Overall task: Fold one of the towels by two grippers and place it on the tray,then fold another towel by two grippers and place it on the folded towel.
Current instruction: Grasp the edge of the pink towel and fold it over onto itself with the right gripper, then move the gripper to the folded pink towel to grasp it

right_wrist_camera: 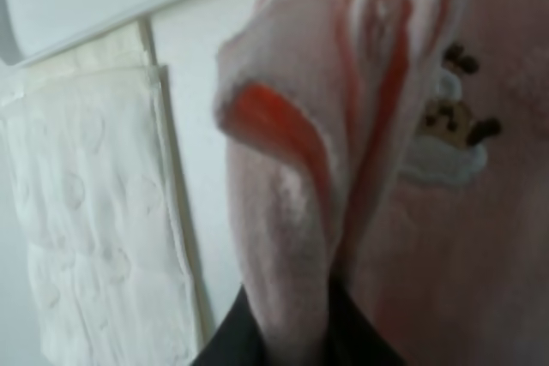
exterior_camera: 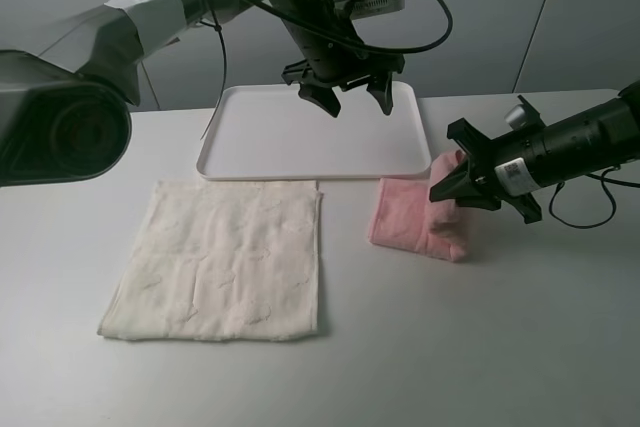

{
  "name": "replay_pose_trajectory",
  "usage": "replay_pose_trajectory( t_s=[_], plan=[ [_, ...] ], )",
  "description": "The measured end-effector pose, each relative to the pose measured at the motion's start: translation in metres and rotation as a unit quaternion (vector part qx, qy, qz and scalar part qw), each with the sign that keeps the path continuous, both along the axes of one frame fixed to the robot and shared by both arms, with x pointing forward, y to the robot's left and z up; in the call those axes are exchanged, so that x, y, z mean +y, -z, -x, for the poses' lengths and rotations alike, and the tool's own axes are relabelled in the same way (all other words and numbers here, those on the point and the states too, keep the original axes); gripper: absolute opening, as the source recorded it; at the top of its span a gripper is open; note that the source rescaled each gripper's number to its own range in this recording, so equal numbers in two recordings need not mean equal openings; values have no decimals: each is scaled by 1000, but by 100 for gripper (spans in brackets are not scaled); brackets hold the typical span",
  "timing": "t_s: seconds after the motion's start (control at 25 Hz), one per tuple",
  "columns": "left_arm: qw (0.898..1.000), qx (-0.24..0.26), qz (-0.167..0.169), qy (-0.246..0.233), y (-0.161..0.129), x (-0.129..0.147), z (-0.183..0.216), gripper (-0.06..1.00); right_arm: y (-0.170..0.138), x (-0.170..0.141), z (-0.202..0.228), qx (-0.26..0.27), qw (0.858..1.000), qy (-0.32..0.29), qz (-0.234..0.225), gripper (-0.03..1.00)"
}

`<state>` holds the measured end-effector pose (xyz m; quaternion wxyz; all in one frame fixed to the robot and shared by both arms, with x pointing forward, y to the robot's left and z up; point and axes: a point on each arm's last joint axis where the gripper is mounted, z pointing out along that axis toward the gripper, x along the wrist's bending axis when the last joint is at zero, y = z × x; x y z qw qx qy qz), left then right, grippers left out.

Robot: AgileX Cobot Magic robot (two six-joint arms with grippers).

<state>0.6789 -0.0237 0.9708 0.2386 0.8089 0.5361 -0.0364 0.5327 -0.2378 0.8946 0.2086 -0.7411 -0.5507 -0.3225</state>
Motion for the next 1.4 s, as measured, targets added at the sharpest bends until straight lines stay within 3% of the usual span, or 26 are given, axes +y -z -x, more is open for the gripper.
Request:
replay_pose_trajectory(
  t_s=[0.16,0.24,0.48,0.68,0.96,1.16,1.4],
  plan=[
    [1000,-4,-1,8,-1,0,0,96,-4,4,-2,4,999,21,-36,35],
    [1000,-6,-3,10,0,0,0,96,-7,7,-3,0,998,26,-60,42],
    [1000,-13,-12,11,0,3,-3,96,-11,8,-4,-15,996,22,-81,47],
    [1000,-12,-9,1,0,12,-9,96,-12,-13,-10,-23,997,38,-66,65],
    [1000,-14,-9,8,0,13,-9,96,1,-37,-8,1,998,27,59,67],
    [1000,-14,-8,10,0,13,-9,96,4,-39,-9,4,997,35,75,67],
    [1000,-15,-8,11,0,13,-9,96,28,-32,-9,50,997,42,46,66]
  ],
)
